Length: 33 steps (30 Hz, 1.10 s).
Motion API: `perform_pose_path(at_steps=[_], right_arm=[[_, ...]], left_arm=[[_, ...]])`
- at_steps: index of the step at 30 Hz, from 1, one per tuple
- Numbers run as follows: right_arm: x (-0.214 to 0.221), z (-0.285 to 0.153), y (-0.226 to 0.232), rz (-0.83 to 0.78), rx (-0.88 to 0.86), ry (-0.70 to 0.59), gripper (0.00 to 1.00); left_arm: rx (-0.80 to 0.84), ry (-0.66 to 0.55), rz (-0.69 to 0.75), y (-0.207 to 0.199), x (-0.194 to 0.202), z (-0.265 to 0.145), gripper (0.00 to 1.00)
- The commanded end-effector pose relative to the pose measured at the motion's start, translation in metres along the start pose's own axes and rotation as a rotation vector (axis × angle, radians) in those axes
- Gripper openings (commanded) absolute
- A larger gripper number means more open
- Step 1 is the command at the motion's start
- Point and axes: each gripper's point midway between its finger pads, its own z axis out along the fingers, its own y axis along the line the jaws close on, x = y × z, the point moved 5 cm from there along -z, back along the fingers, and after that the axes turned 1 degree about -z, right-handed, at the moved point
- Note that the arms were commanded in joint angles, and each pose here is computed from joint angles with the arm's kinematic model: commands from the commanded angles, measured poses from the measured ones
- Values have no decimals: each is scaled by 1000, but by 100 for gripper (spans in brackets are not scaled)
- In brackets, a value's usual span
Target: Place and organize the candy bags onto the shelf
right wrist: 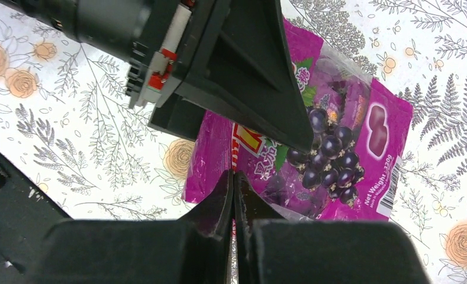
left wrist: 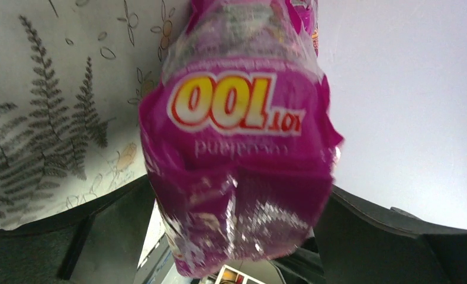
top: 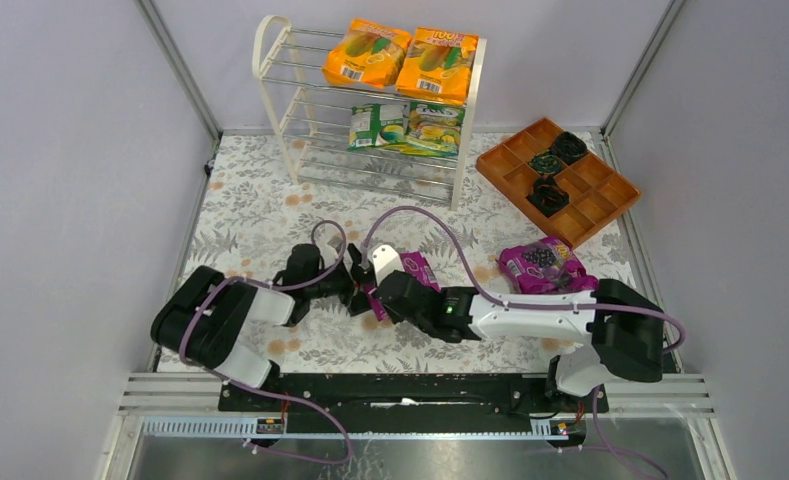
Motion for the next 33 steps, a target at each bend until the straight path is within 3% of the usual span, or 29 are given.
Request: perform_pose_path(at_steps=[1, 4, 7, 9, 11, 15, 19, 27, 33], right_arm=[[-38, -17, 0, 67, -60, -154, 0], [-37, -21, -2, 73, -68, -158, 0], [-34, -23, -3, 83, -70, -157, 0], [-31, -25, -5, 89, -67, -153, 6], [-28, -27, -7, 96, -57, -151, 22], [-27, -33, -16, 125, -4, -142, 69], [-34, -53, -35, 162, 110, -122, 97], [-52, -113, -79, 265, 221, -226, 100], [-48, -156, -107, 351, 247, -332, 100]], left_arm=[[84, -54, 86, -14, -12, 9, 99], [125, -58, 95, -18, -13, 14, 95], [173, -75, 93, -24, -16, 16, 83], [206, -96, 78, -28, -17, 15, 77], [215, -115, 68, -29, -20, 15, 69], [243, -143, 53, -35, -24, 15, 58], [289, -169, 43, -46, -28, 14, 53], [527, -298, 63, -99, -58, 12, 53], [564, -525, 91, -113, -103, 24, 54]])
